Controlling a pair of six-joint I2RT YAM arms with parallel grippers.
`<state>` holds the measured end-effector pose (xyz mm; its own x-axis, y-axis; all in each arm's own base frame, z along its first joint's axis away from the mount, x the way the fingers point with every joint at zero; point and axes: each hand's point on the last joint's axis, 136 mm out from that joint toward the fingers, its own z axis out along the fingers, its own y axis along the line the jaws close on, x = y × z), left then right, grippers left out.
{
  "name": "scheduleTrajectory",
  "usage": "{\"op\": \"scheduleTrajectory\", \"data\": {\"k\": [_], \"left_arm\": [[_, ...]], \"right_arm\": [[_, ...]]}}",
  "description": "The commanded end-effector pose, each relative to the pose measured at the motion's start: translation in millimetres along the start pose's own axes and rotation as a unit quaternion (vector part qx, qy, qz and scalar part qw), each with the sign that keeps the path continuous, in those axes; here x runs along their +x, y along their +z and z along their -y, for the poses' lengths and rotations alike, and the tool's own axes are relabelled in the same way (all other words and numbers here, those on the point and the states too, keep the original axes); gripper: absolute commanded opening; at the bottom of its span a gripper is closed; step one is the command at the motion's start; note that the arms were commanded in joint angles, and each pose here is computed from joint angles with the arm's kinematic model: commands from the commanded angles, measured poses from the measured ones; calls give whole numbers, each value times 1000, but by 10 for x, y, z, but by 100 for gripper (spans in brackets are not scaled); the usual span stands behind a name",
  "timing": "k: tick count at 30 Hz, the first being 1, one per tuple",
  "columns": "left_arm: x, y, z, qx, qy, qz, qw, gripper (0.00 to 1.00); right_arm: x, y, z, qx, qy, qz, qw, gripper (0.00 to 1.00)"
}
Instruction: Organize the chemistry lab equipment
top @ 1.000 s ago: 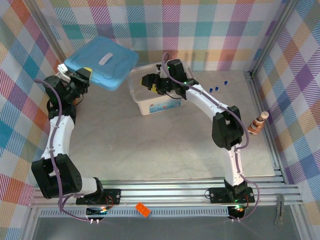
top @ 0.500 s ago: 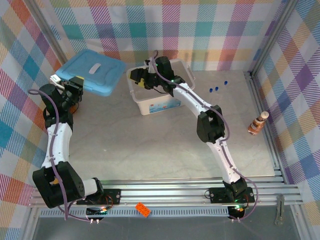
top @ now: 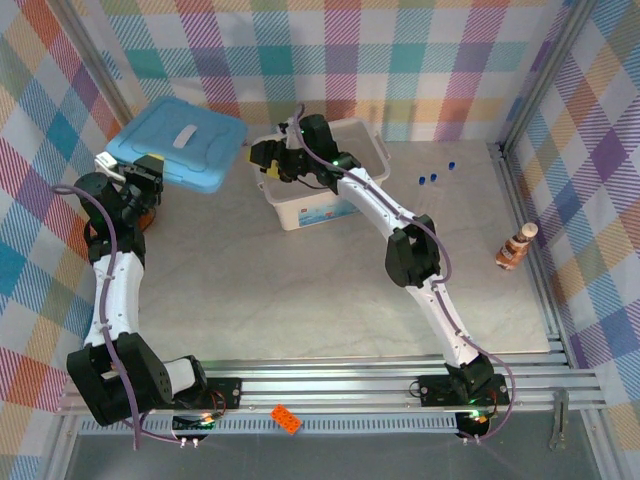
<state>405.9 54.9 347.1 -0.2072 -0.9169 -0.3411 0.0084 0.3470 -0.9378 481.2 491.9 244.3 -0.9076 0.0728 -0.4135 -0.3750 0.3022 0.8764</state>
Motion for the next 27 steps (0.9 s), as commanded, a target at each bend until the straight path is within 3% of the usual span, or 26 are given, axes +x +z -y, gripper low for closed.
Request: {"op": "scheduleTrajectory", "data": {"k": [1,10,19,27], "left_arm": [[-122,-103,247,42,23,27,998,0],[-128,-89,234,49,14,28,998,0],[-146,-50,364,73,13,20,997,0],[-144,-58,335,67,11,22,997,0]], "right_arm": [[167,86,-134,-7,-17,-24,1000,76],[396,127,-55,21,-24,-59,998,75],[373,-42,-189,53,-68,-60,994,76],[695,84,-15,103,-104,-93,985,77]]}}
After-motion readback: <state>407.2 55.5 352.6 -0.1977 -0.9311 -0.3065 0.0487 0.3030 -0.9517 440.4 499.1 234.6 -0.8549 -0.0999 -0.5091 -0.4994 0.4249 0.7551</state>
